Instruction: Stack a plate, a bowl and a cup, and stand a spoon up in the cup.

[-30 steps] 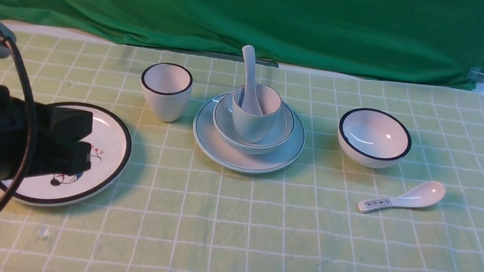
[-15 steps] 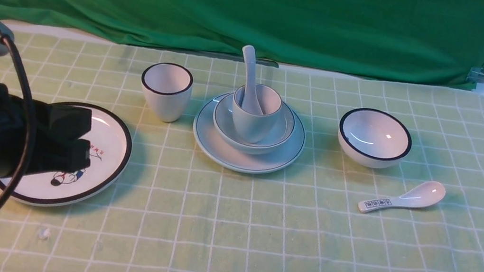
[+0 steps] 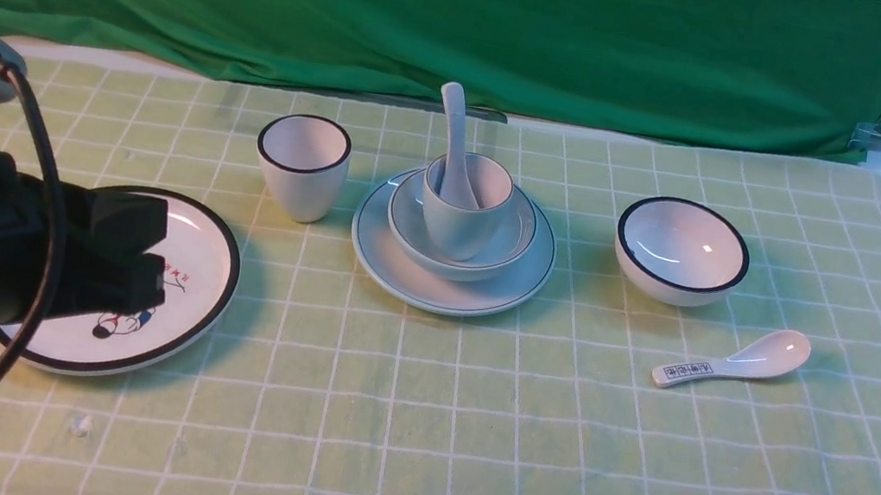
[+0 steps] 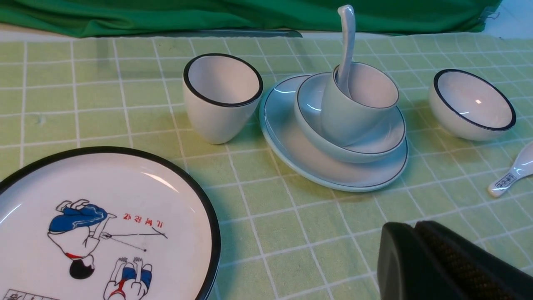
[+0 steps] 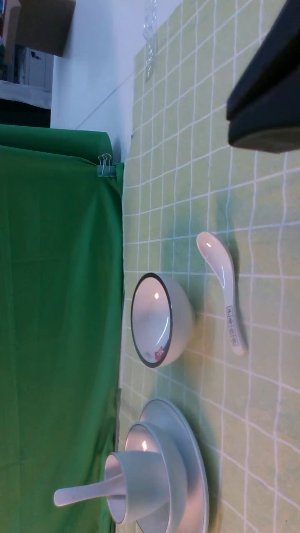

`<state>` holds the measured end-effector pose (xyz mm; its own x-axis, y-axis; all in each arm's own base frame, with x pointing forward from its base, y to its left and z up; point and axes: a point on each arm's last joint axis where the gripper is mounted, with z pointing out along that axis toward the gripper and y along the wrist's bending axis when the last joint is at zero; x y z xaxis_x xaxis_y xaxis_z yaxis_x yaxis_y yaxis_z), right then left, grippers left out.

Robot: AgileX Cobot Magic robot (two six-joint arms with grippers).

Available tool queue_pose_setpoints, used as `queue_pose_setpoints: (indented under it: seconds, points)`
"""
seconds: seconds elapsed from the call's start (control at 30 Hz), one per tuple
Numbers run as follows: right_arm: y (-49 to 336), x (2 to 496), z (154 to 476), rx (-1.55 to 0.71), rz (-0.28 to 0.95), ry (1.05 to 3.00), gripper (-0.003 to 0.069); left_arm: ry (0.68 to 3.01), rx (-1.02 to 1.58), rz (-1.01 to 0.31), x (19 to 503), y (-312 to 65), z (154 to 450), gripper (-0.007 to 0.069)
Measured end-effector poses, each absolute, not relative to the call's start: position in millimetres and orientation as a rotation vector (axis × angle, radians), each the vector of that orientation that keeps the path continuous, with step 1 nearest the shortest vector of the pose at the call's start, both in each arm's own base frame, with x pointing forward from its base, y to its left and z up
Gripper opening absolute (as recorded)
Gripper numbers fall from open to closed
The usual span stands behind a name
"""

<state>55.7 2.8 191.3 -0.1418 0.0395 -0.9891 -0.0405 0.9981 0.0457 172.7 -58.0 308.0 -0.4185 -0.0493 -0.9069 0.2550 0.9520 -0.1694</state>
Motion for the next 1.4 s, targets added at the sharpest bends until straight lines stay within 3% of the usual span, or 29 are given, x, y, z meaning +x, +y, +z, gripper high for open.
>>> queue_pose_setpoints:
  seconds: [0.17, 0.33, 0.47, 0.67, 0.93, 1.4]
  points:
    - [3, 56, 191, -0.001, 0.069, 1.713, 0.0063, 1.942, 0.153, -0.338, 165, -56, 309, 0.0017]
    - [3, 56, 191, -0.001, 0.069, 1.714, 0.0075, 1.765, 0.172, -0.315, 134, -43, 307, 0.0017]
    - [3, 56, 191, -0.001, 0.069, 1.713, 0.008, 1.626, 0.208, -0.216, 102, -28, 291, 0.0017]
    - [3, 56, 191, -0.001, 0.069, 1.713, 0.0089, 1.534, 0.174, -0.144, 68, -14, 226, 0.0017]
    - [3, 56, 191, -0.001, 0.069, 1.712, 0.0104, 1.761, 0.085, -0.045, 55, -3, 186, 0.0017]
    - [3, 56, 191, -0.001, 0.069, 1.713, 0.0148, 1.783, 0.024, 0.003, 55, 1, 185, 0.0017]
